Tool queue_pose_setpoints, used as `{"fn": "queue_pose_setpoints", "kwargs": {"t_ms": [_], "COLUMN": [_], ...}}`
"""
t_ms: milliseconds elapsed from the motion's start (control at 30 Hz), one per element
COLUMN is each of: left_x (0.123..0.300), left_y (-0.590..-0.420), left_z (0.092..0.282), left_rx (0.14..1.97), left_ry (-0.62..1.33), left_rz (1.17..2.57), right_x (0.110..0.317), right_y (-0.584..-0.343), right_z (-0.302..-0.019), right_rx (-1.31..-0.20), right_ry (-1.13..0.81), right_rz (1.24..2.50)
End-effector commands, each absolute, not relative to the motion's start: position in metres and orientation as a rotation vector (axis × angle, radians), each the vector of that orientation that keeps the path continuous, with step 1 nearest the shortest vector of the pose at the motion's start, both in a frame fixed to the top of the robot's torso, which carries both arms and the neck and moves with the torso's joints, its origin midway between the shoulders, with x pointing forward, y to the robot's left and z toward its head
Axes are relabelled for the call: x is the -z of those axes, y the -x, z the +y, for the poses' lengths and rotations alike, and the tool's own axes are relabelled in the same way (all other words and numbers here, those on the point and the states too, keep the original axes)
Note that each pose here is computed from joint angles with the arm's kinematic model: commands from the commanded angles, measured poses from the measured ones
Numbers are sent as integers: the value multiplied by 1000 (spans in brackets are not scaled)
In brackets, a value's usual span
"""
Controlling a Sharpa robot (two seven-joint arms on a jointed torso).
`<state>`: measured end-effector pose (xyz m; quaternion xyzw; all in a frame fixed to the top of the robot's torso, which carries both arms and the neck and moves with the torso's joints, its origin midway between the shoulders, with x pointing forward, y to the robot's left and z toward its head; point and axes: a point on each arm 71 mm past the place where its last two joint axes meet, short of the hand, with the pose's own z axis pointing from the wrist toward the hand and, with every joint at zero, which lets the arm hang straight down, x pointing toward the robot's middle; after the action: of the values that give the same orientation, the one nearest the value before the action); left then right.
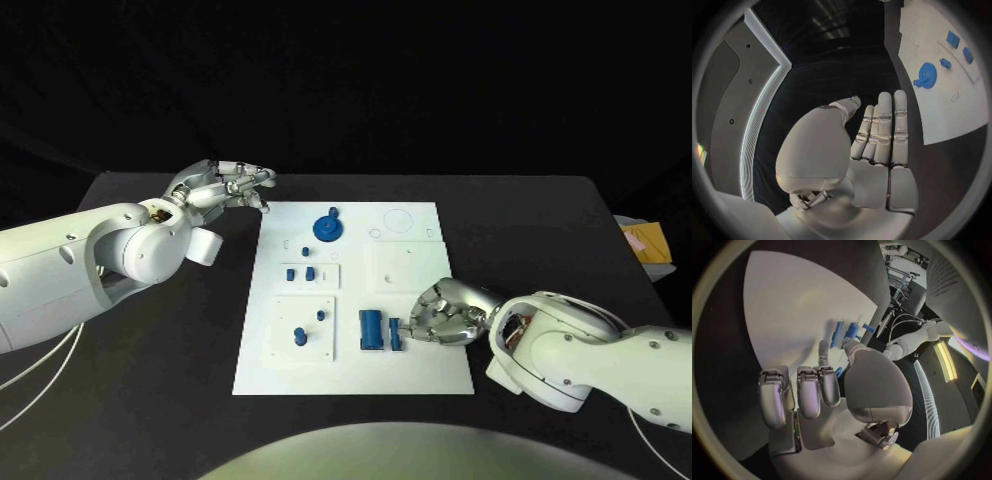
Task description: Assemble the parts on the task board
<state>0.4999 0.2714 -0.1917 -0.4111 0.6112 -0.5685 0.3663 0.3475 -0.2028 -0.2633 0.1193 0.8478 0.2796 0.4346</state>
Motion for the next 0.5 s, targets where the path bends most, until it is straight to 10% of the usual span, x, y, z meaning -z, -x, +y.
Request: {"fn": "queue_pose_setpoints", "kwargs": {"t_ms": [33, 500], "left_x": [190, 197], "left_y": [-499, -500], "left_z": [268, 263], "left_rx": [1487, 1515], "left_ry": [1044, 1065], "left_rz": [1562, 1470], "right_x": [254, 230], "right_y": [-358, -462], "right_z": [-204, -245], "right_rx": [-869, -1126], "right_ry": [-364, -781], "right_rz": [2092, 1732]}}
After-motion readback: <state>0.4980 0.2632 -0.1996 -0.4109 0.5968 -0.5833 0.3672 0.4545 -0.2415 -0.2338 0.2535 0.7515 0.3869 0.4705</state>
